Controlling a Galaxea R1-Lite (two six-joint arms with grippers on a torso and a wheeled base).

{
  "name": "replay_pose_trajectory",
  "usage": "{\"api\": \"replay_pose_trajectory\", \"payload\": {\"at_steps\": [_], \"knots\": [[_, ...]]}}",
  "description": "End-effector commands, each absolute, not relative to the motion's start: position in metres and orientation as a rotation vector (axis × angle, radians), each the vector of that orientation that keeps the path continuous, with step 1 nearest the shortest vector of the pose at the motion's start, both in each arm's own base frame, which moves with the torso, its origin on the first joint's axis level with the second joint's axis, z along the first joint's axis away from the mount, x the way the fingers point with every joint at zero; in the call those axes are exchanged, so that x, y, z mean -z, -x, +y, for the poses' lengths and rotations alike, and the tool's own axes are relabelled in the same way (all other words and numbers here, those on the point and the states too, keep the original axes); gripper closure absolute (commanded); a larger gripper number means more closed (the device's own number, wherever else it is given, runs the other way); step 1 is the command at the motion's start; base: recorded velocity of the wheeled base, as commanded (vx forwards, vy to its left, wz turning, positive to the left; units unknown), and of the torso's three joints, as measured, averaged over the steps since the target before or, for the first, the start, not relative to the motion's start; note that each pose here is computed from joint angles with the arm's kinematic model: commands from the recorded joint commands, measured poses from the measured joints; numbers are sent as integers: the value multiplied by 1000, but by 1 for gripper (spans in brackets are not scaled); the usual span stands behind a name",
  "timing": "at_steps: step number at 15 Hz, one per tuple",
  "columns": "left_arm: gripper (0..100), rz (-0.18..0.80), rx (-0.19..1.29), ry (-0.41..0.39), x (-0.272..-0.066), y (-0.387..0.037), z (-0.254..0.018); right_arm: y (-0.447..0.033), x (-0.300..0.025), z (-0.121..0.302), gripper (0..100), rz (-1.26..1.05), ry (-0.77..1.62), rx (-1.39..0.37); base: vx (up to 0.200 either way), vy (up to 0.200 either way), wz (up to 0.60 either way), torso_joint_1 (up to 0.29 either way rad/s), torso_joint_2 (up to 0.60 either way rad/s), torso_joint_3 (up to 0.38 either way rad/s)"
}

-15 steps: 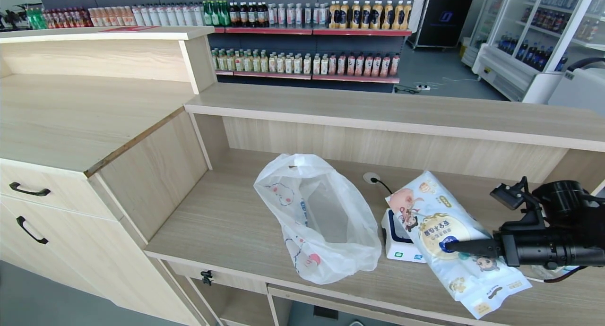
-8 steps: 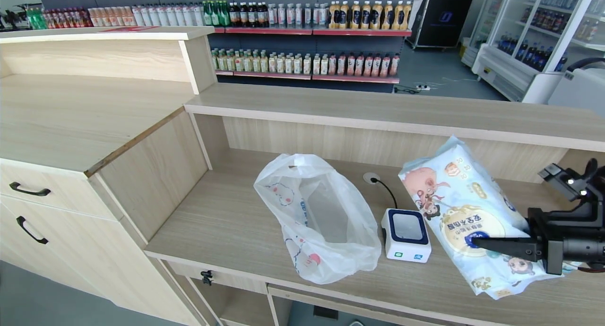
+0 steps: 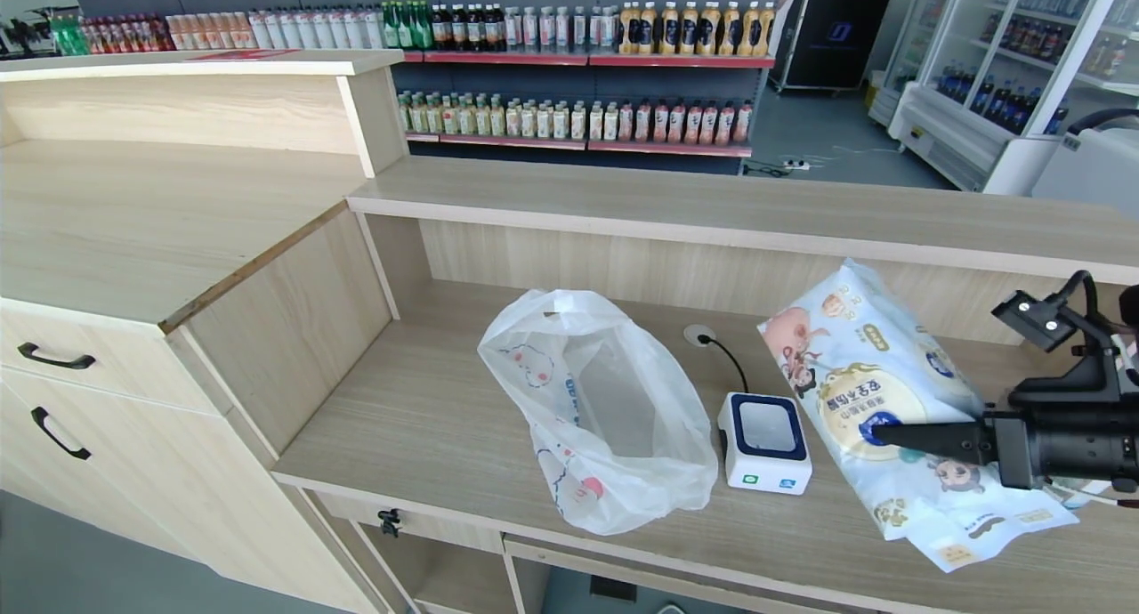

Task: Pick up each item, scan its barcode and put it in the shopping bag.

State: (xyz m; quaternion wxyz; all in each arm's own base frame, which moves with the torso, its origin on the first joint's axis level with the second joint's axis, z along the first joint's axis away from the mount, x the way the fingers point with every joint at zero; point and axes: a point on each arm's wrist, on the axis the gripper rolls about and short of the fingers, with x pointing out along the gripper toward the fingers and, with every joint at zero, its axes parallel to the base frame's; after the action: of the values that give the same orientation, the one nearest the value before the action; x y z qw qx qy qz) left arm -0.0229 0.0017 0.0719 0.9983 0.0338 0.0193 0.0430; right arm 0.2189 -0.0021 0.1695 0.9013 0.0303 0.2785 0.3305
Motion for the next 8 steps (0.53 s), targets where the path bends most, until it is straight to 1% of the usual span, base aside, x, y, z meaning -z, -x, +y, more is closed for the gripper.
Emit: {"api": "replay_pose_trajectory", "payload": {"at_steps": [1,2,4,6,8], "knots": [[0,38,-86,-69,-72,23,2,-215,-184,18,100,545,2,-640,0,0,0,0,0,0],[0,38,-88,-69,-72,23,2,-211,-187,37,100,492,118,-530,0,0,0,0,0,0],[0,38,-88,-67,-72,23,2,-209,-183,58,100,399,224,-375,0,0,0,0,0,0],[0,38,-88,-67,-72,23,2,-217,-184,70,100,329,250,-306,0,0,0,0,0,0],[0,38,-88,-67,-72,23,2,-220,-185,76,100,280,259,-298,0,0,0,0,0,0]]}}
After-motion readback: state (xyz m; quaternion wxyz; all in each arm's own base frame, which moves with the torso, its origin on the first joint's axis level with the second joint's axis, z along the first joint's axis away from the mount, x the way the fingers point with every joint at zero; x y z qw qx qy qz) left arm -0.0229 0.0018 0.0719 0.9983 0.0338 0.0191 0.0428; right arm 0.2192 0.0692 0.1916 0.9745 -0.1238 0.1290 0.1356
